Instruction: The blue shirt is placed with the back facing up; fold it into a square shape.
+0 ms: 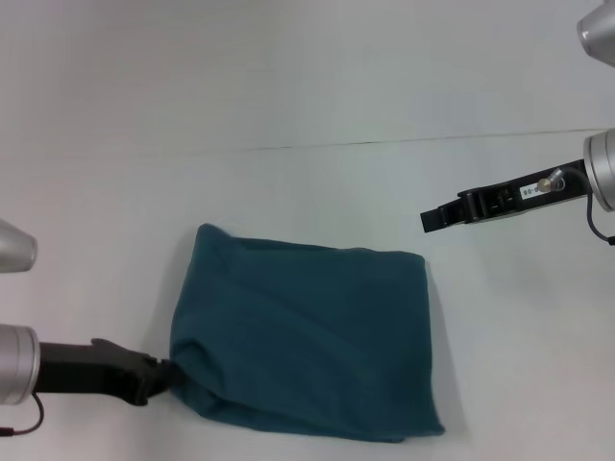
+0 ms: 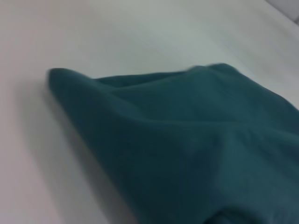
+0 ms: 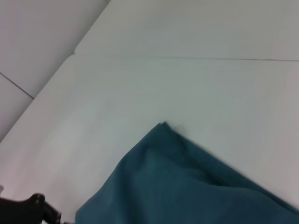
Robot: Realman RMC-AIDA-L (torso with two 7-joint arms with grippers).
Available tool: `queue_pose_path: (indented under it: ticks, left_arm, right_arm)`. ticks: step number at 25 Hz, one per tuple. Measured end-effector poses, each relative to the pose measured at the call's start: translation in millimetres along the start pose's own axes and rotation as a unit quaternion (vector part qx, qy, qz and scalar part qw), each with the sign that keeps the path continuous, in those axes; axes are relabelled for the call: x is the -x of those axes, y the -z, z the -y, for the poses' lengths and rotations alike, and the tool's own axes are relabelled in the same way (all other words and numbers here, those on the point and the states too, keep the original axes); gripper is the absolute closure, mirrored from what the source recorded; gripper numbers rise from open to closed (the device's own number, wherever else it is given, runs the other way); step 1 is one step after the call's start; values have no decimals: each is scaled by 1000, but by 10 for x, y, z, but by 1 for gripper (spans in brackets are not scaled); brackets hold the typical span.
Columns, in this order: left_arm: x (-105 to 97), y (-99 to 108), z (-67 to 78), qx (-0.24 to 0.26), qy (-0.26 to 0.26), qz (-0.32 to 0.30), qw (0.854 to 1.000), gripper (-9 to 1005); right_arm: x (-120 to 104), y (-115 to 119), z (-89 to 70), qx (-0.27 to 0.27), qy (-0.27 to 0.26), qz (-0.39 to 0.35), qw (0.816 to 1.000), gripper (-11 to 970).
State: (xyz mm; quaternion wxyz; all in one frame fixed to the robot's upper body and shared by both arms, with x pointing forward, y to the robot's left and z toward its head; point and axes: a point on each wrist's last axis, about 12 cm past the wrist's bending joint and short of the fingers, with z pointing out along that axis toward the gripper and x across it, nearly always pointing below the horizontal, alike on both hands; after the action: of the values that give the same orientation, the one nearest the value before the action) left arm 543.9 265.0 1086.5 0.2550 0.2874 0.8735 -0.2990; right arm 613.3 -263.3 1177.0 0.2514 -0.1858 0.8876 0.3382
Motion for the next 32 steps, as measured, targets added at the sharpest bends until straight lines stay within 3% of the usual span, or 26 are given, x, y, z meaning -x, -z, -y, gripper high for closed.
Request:
queue_pose_path:
  ticks: [5, 10, 14, 22, 27, 32]
  left_arm:
    - [1, 21, 93, -39, 5, -18, 999, 967]
    - [27, 32, 114, -47, 26, -23, 998, 955]
    - [78, 77, 98, -49, 65, -26, 996, 841]
    - [157, 255, 134, -92, 85, -82, 989, 548]
    - [342, 410, -78, -61, 149, -35, 986, 342]
    - [585, 274, -280, -20, 208, -7, 978, 252]
  right_arm:
    - [13, 32, 15, -4, -4, 0, 1000, 959]
    - [22, 55, 26, -6, -4, 1, 1000, 959]
    - [21, 63, 30, -7, -5, 1, 1000, 959]
    - [23, 147, 23, -7, -6, 6, 1000, 960]
    - [24, 172, 28, -6, -9, 10, 1000, 960]
    - [24, 172, 27, -5, -9, 10, 1000, 959]
